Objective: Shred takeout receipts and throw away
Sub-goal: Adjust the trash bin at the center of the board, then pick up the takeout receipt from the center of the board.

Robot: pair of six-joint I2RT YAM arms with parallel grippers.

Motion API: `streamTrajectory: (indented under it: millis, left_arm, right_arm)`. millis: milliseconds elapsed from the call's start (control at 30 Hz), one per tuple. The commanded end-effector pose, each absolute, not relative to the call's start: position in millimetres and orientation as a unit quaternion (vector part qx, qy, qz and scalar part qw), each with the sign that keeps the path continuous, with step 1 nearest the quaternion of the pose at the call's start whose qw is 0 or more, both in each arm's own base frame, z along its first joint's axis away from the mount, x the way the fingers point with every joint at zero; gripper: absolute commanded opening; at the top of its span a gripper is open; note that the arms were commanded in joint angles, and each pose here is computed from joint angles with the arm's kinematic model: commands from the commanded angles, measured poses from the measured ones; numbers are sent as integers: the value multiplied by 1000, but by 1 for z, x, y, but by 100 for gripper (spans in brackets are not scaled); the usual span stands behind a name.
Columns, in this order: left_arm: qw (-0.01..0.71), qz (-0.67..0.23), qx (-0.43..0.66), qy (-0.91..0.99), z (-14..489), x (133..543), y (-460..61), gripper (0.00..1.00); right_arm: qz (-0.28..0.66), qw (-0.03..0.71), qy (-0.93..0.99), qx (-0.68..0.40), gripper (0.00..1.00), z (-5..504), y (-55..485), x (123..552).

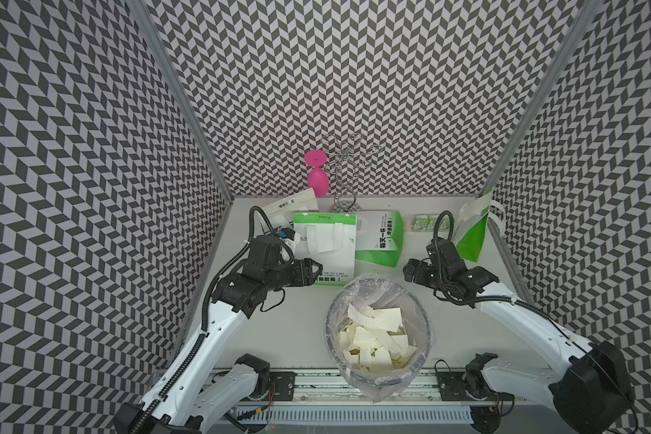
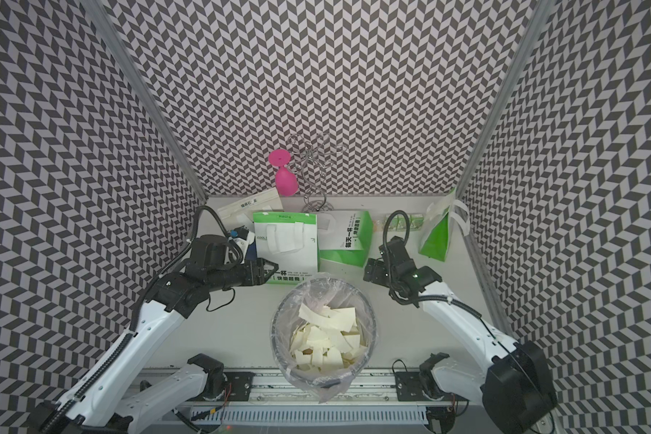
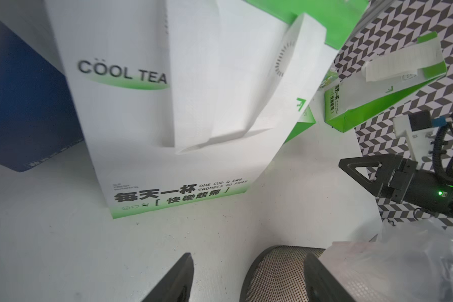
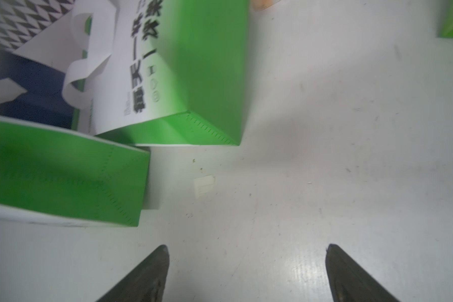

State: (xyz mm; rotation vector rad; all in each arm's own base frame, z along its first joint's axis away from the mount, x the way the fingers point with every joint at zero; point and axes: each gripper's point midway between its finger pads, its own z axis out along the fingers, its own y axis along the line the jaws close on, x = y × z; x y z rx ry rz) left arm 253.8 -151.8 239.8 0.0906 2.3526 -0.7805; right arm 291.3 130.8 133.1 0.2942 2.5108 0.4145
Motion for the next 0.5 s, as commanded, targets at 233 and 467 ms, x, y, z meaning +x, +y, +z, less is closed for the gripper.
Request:
streamTrajectory:
  millis: [233, 467]
  left_arm:
    - [375, -311, 25, 873, 273, 259, -142, 70]
    - [359, -360, -8, 861, 262, 255, -147, 73]
  right_arm:
    - [154, 345, 925, -30, 86, 130, 138, 318]
    - [201, 305, 929, -62, 74, 103, 163, 318]
